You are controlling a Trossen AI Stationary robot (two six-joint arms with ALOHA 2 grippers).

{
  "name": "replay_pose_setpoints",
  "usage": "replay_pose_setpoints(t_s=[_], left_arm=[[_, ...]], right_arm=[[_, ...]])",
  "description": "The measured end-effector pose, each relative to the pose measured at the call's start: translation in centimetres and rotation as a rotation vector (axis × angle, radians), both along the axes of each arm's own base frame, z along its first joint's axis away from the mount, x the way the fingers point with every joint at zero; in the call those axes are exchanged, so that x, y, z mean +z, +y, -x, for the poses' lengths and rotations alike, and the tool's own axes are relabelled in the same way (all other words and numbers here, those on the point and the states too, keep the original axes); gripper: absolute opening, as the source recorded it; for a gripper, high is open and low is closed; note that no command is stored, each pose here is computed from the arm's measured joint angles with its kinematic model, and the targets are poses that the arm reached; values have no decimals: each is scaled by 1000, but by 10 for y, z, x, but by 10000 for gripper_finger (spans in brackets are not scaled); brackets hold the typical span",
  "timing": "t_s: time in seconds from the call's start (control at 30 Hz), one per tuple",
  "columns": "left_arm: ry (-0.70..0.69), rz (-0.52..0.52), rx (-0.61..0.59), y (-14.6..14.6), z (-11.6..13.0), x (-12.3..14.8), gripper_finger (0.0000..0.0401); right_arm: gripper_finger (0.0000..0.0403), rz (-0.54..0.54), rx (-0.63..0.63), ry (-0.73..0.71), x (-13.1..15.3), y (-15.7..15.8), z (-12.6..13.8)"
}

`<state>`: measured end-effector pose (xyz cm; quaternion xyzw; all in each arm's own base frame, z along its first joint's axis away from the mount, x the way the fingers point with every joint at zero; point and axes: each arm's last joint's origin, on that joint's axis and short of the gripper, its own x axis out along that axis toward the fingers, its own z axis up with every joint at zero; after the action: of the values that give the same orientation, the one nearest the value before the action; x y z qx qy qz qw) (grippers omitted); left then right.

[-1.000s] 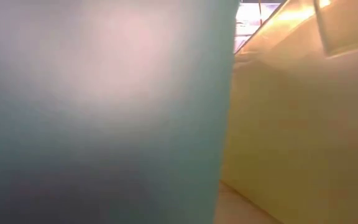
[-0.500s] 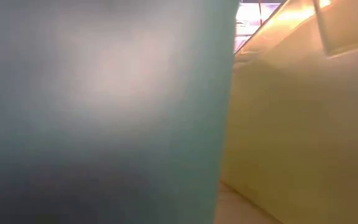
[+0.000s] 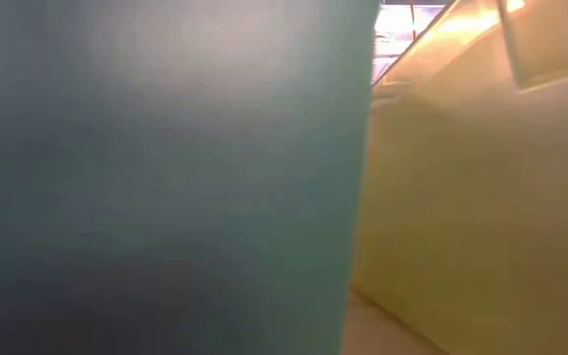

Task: Pick & Place USB Port
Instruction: Put the black and white USB cable into the green bin, then put the top blue HDMI cable into the yellow bin

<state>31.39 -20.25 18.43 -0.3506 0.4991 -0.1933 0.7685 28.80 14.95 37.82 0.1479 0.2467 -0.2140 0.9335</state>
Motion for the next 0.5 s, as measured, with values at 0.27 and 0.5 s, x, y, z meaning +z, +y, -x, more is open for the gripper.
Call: replay_pose_setpoints(t_s=[0.27, 0.5], left_arm=[[-6, 4, 40, 16, -6, 7, 167], [3, -135, 117, 87, 20, 65, 164]], right_arm=[[196, 1, 3, 1, 0, 0, 0], [196, 1, 1, 1, 0, 0, 0]])
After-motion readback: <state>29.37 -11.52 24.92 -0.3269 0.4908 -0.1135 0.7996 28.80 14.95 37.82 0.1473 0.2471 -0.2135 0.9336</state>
